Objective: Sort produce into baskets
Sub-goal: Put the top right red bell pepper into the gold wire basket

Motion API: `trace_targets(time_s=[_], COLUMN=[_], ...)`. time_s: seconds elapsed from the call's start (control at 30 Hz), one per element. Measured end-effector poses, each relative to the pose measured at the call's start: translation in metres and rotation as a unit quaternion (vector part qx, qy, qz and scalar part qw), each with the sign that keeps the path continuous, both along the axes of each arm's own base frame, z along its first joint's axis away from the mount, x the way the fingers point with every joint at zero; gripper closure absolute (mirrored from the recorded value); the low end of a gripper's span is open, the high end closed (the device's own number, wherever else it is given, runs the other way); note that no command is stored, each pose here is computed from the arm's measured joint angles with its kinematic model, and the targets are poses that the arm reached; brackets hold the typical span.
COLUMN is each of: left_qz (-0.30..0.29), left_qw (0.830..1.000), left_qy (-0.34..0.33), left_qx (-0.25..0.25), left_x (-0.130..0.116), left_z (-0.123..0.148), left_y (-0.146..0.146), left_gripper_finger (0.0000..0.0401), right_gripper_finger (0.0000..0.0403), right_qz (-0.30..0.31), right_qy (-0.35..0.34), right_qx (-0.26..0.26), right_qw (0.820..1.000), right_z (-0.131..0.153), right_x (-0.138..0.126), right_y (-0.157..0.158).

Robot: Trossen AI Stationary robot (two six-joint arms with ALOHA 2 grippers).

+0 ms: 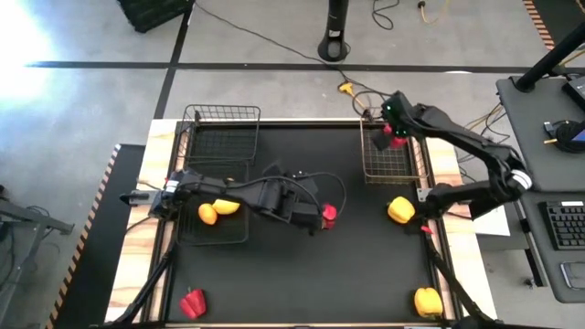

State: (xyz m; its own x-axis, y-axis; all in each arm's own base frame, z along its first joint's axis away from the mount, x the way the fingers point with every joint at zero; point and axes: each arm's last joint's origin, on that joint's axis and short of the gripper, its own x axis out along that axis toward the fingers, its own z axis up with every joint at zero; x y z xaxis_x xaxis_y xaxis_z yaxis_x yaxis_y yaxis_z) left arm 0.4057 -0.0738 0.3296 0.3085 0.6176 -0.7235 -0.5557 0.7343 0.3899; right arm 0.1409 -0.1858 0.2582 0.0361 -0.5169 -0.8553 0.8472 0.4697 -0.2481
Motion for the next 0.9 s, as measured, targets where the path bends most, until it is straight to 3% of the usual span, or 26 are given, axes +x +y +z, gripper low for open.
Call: trace_targets(time_s=[0.23,0.5,0.73,0.9], left_qz=[0.011,0.000,-0.028,-0.046], left_qw=[1.000,0.999,0.998,0.997], left_qy=[0.021,0.016,-0.003,-0.009], left_qx=[-0.012,-0.046,-0.059,-0.054], left_x=[-0.002,-0.009,-0.013,-0.014], left_z=[-0.019,-0.023,-0.008,0.006], left_y=[-0.007,-0.035,-0.050,-0.049], left_gripper_finger=[0.0062,0.0062,0.0062,0.0062], right_gripper_finger=[0.0056,0.0052,0.0050,0.0029], right_qz=[-0.022,0.013,0.026,0.032], right_qy=[-0.024,0.045,0.071,0.067], right_qx=[0.097,0.172,0.195,0.185], right_qw=[0.995,0.984,0.978,0.980], right_z=[-0.033,-0.070,-0.085,-0.079], right_x=[0.004,0.008,0.010,0.009], right_y=[-0.017,-0.024,-0.026,-0.024])
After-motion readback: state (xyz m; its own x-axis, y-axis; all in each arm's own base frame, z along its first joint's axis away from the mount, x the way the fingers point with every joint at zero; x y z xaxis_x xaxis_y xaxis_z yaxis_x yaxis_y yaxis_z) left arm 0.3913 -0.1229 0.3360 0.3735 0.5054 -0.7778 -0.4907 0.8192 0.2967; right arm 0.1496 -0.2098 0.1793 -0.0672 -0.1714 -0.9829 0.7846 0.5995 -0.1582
